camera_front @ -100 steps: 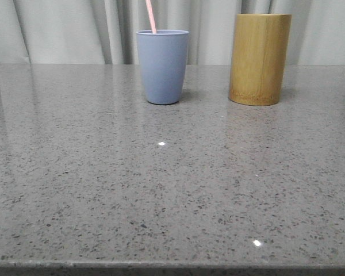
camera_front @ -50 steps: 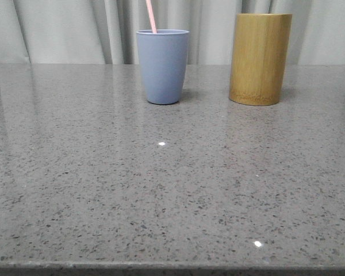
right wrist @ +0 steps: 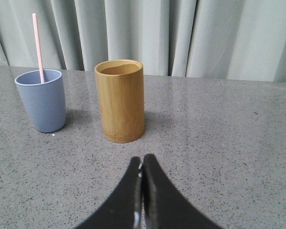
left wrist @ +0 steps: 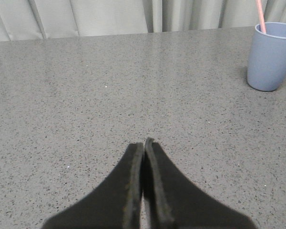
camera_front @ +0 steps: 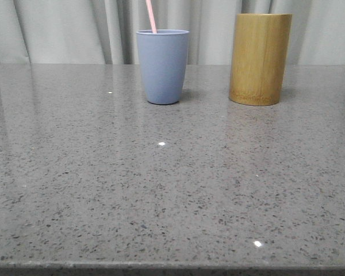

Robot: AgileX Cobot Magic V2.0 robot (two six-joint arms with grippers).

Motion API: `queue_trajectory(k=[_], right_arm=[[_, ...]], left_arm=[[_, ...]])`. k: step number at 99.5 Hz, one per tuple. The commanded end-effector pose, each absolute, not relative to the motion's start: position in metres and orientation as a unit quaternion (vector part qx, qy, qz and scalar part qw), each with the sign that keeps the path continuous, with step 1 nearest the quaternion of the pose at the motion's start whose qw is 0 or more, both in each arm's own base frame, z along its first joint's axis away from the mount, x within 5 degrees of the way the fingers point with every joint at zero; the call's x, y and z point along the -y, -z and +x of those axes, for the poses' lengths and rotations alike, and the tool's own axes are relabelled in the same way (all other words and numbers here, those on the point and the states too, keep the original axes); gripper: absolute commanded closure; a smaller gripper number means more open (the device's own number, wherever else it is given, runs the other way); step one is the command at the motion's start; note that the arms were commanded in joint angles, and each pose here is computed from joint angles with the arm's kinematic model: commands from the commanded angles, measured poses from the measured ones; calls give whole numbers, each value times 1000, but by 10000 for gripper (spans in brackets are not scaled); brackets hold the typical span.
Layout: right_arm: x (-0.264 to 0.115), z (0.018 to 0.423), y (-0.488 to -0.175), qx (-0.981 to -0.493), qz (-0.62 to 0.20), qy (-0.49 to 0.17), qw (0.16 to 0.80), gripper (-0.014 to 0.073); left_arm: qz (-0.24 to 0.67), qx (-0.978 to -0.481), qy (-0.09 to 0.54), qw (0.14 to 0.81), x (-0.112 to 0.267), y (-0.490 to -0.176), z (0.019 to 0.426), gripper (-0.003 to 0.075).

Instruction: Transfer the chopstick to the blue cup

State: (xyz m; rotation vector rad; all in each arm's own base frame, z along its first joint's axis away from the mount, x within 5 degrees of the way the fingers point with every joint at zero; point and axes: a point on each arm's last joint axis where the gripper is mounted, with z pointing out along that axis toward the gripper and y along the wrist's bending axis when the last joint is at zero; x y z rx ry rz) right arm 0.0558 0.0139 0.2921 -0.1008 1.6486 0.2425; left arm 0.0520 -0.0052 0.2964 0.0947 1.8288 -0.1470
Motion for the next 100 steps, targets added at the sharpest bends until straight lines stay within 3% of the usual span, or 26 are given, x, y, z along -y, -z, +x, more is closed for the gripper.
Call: queue_trajectory(k=[1,40,59,100], right_arm=[[-13,56,-305,-703,-42,-104,702,692],[-13,56,-305,-703,-42,-104,702,692],[-13,56,-305,-703,-42,-104,702,692],[-13,56,-305,-703,-42,-104,702,692]], left_arm=[[38,-762,76,642,7,-311,53,739],[44,-763,75,641,8,-297,58,739],[58,-737,64,670,9,-280,58,739],[-5,-680,15,733,1,-229,50,739]])
